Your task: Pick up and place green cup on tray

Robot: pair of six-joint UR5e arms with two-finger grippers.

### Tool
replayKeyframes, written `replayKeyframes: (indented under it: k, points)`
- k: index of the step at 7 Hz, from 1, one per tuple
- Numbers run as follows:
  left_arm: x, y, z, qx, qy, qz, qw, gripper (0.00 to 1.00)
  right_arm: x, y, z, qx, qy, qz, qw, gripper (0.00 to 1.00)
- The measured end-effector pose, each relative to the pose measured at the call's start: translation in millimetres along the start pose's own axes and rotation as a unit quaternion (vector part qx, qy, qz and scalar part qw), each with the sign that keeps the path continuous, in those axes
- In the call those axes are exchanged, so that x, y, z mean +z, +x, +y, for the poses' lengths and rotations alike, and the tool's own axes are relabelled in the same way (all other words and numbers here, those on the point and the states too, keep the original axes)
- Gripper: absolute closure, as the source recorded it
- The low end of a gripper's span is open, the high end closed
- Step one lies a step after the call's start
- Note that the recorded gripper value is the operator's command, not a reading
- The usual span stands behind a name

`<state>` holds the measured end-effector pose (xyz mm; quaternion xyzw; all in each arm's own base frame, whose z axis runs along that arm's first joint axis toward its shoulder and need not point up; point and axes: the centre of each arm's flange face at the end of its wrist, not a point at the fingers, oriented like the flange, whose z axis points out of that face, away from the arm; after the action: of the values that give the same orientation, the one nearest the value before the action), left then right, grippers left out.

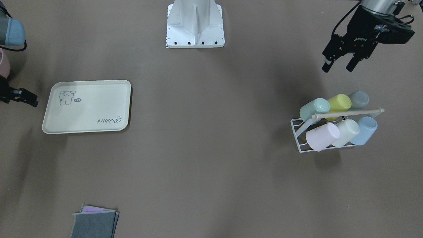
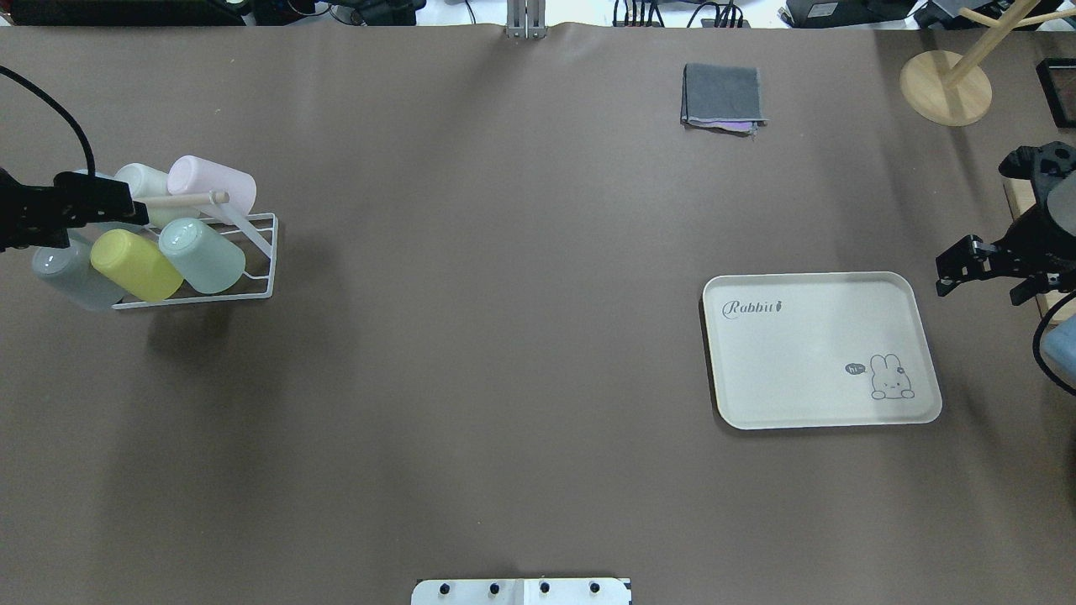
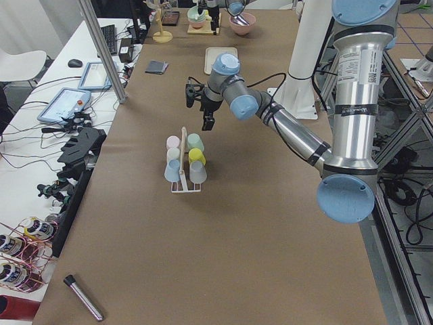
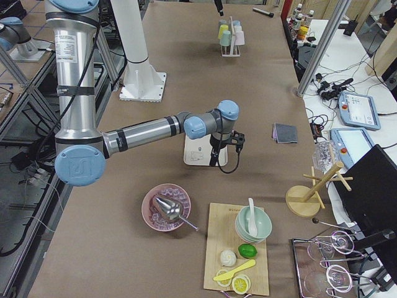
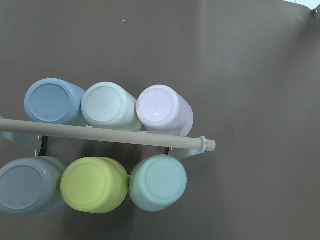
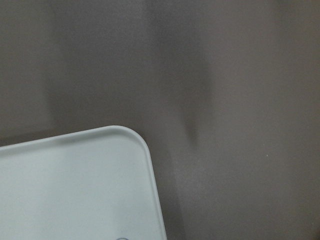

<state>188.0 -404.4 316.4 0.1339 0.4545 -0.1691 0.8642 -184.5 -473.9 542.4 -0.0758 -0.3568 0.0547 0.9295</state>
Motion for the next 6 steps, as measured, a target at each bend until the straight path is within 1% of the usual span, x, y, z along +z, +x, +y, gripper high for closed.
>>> replayKeyframes:
  k: [2, 3, 4, 5, 6]
  points:
    - [10, 9, 34, 0.024, 0.052, -0.023, 0.9981, 0.02, 36, 0, -8, -0.004, 0.004, -0.007, 1.0000, 0.06]
    - [21, 10, 54, 0.049, 0.093, -0.037, 0.9938, 0.02, 46, -5, -8, -0.004, 0.005, -0.011, 0.9999, 0.12]
    - [31, 4, 74, 0.075, 0.139, -0.050, 0.9862, 0.02, 51, -10, -7, -0.005, 0.004, -0.014, 0.9999, 0.18]
    - [37, -4, 89, 0.096, 0.176, -0.062, 0.9778, 0.02, 53, -15, -6, -0.008, 0.004, -0.017, 0.9998, 0.21]
    - [41, -11, 99, 0.113, 0.197, -0.073, 0.9711, 0.02, 55, -16, -4, -0.013, 0.004, -0.019, 0.9997, 0.23]
